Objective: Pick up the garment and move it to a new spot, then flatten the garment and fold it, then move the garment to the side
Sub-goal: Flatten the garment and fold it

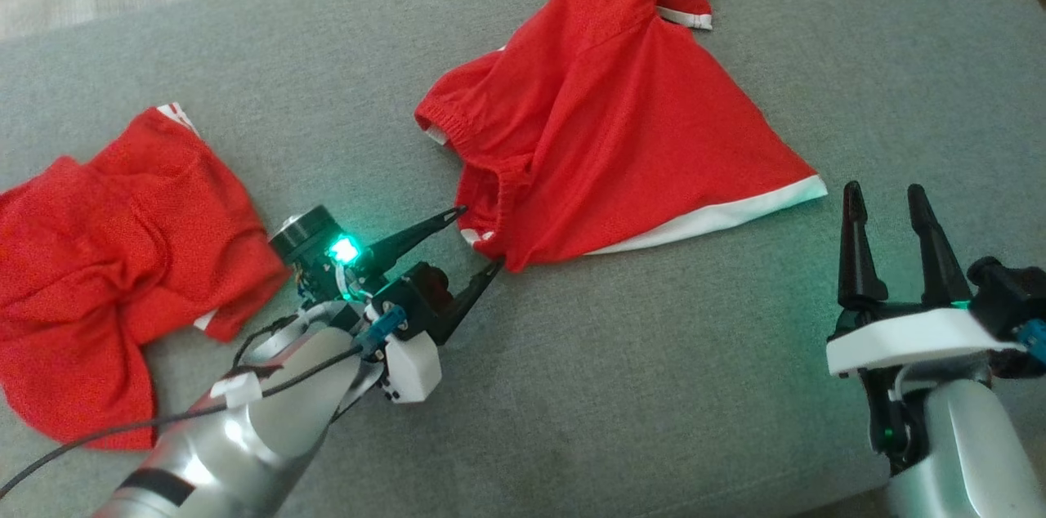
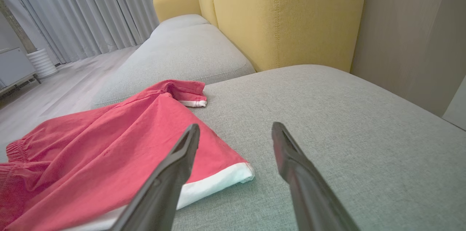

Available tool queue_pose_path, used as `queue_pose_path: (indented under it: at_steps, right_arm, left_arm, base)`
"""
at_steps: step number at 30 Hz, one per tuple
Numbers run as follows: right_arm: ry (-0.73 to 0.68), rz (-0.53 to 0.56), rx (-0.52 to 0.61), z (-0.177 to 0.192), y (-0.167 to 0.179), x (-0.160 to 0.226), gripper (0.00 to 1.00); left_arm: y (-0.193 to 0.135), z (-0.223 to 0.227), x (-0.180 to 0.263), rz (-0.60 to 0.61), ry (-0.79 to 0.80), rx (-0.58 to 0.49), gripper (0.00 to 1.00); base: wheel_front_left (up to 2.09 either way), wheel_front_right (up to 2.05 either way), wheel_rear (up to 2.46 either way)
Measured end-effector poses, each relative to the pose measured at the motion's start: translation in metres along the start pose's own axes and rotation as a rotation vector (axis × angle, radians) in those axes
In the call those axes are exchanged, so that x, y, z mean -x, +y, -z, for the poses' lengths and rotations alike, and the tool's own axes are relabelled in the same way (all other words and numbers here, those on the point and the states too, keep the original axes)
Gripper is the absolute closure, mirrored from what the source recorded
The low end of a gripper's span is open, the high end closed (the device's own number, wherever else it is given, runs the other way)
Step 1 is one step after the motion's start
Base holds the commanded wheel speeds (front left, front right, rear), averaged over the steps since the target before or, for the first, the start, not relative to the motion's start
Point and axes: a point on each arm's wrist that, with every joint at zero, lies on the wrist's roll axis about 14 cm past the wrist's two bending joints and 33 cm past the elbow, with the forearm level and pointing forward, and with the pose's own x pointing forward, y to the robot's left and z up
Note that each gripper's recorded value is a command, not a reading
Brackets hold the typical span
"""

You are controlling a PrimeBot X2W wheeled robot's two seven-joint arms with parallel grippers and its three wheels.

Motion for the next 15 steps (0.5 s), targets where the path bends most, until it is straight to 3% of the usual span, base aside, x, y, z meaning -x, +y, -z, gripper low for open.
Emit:
queue_pose_path:
  at_steps: [15]
  right_arm:
    - [0.006,0.009,0.000,0.001,-0.003,0.000,0.00]
  left_arm:
    - [-0.004,0.013,-0.001,0.054,0.047,-0.053,0.00]
  base:
    - [0.00,0.00,0.00]
